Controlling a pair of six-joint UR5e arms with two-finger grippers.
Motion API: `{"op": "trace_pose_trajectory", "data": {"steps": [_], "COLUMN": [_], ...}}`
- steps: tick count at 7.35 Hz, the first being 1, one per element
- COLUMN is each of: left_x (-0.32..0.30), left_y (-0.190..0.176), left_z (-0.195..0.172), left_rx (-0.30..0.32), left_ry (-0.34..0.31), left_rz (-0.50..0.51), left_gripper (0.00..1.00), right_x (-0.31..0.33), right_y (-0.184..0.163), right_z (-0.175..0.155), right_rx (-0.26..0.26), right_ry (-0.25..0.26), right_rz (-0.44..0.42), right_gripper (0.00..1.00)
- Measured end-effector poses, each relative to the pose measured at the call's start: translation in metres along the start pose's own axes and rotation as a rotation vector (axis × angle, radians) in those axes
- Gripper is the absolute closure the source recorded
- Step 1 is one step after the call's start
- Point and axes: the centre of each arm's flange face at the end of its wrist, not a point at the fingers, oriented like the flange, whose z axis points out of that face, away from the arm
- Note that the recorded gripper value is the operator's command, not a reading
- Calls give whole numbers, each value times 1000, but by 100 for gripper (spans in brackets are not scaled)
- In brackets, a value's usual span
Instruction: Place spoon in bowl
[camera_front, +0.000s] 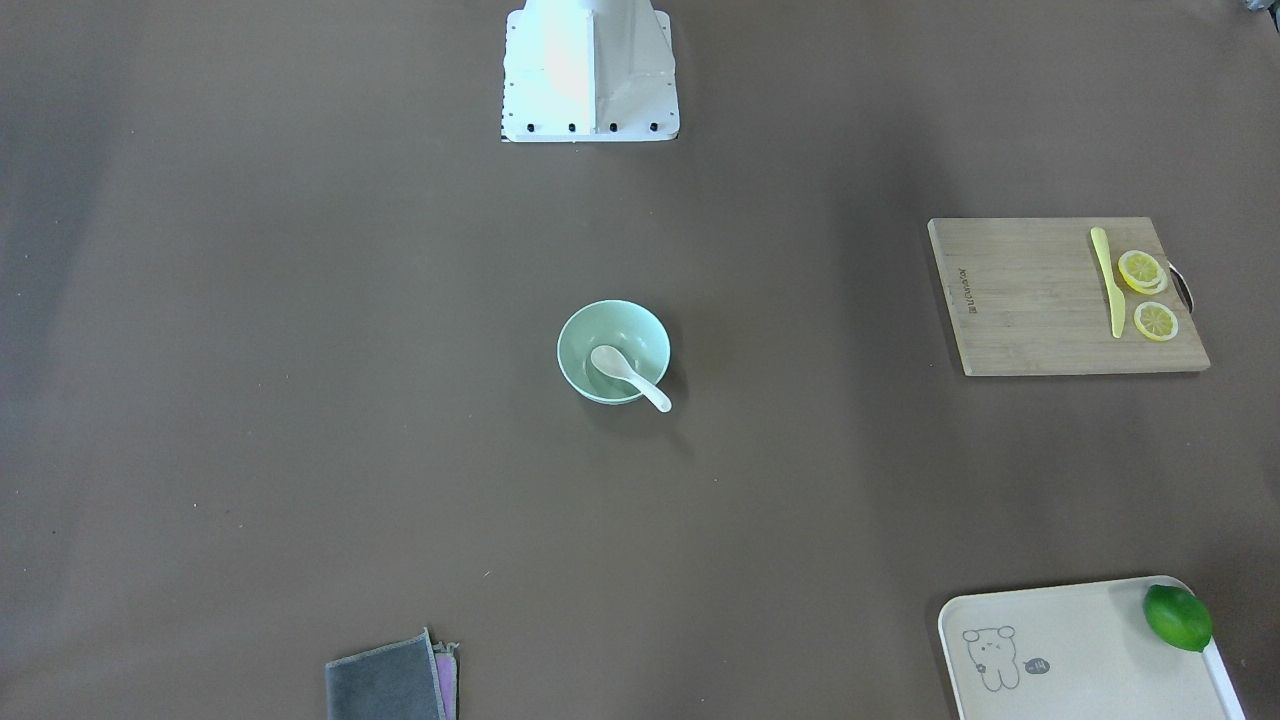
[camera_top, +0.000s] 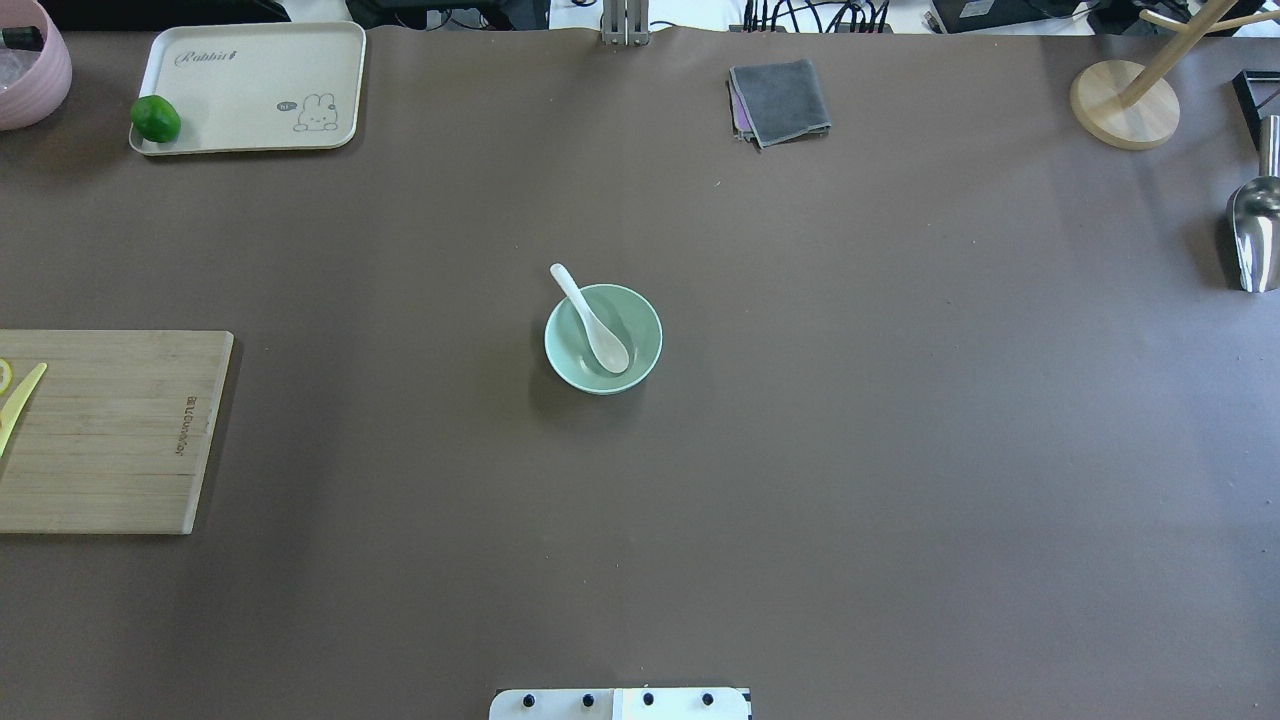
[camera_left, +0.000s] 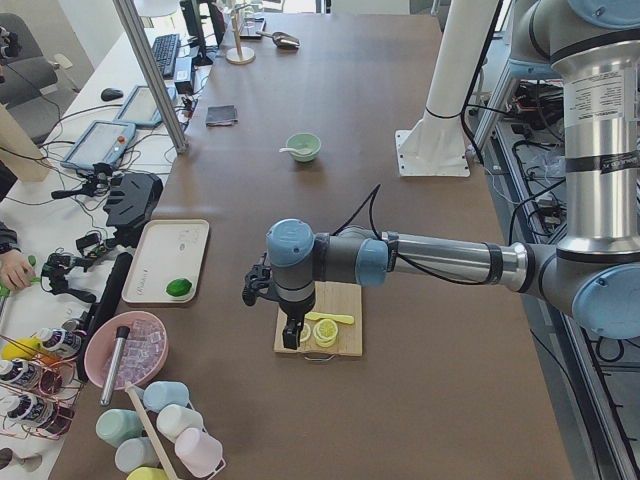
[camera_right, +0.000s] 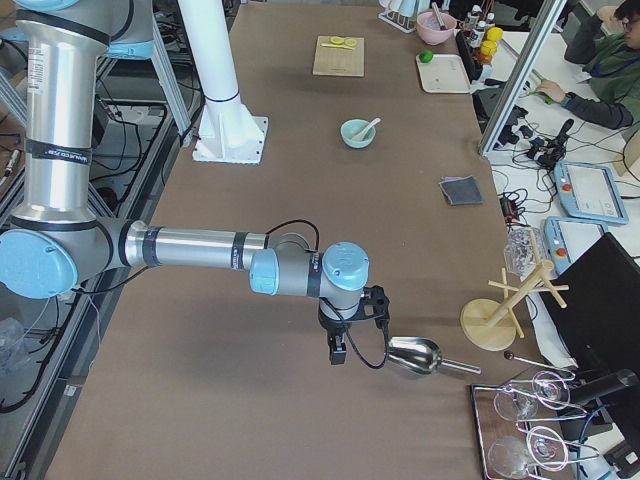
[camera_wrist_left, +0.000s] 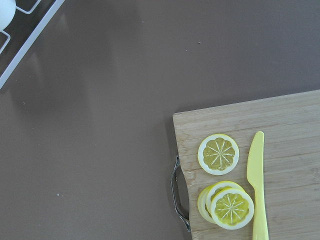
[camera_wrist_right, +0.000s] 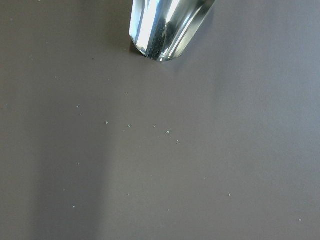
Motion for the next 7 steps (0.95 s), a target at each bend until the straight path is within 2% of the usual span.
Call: {"op": "trace_pose_trajectory", "data": {"steps": [7], "left_x": [-2], "left_y": [2], "left_z": [1], "left_rx": [-2], "left_ry": [0], "left_rz": [-5], "left_gripper": [2], "right_x": [-7], "right_y": [-3], "right_z": [-6], "right_rx": [16], "right_ry": [-19], "right_rz": [-17], "right_gripper": [0]}}
